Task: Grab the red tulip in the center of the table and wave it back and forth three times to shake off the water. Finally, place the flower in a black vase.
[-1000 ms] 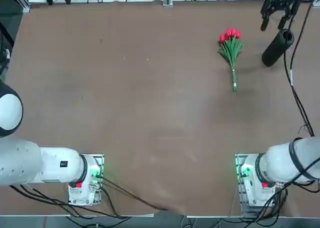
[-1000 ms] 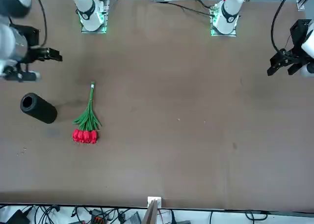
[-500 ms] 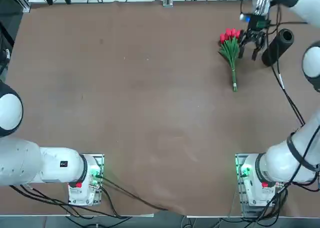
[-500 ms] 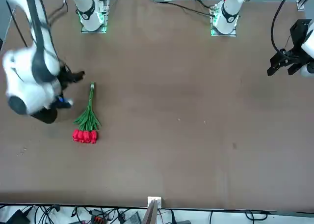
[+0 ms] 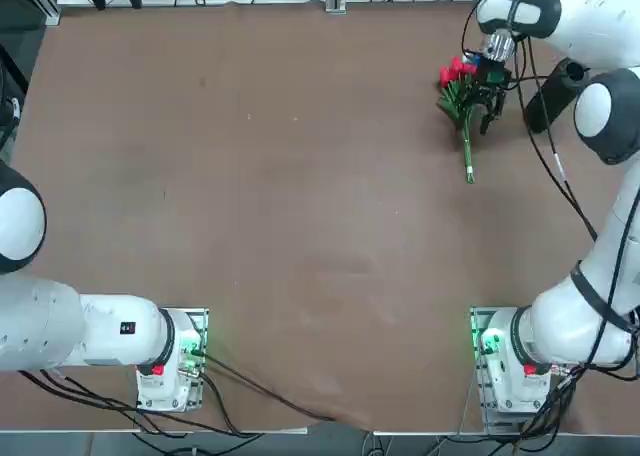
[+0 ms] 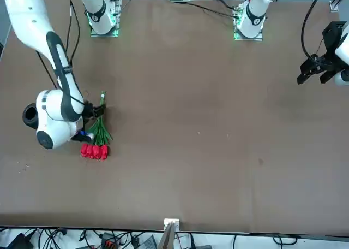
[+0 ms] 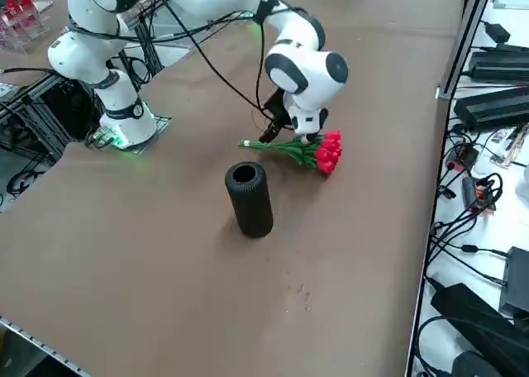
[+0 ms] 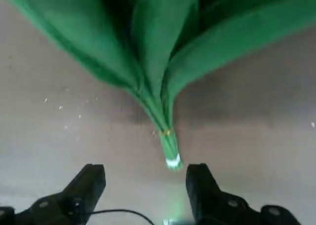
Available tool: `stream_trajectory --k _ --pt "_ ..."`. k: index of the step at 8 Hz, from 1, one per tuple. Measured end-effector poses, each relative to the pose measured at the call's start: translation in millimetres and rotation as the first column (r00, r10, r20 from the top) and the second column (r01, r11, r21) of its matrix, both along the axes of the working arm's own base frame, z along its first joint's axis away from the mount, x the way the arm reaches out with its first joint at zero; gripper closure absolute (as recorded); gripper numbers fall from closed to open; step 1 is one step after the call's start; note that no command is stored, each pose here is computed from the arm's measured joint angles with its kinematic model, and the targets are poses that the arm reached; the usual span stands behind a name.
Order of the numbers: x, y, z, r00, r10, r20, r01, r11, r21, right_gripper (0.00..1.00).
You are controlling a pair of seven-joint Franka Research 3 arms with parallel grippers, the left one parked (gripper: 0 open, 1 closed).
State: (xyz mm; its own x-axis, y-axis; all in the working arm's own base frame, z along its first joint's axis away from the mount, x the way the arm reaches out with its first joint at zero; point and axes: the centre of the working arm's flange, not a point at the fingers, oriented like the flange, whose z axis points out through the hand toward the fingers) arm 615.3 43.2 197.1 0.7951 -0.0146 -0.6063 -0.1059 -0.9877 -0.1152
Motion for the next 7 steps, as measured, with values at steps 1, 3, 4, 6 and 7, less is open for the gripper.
stream_trajectory --k 1,3,4,6,7 --pt "2.2 -0.7 -12.9 1.0 -0.006 0.011 0.006 1.0 -0.001 0.0" --pt "2.4 -3.3 -35.5 1.0 0.019 0.013 -0.018 0.999 -0.03 0.0" --pt "1.8 -7.1 -43.3 0.999 0.046 0.008 -0.046 0.997 -0.059 0.0" --pt "3.1 -9.1 -44.7 0.998 0.058 0.01 -0.057 0.996 -0.071 0.0" --pt "3.5 -9.0 -44.3 0.998 0.058 0.011 -0.057 0.996 -0.071 0.0"
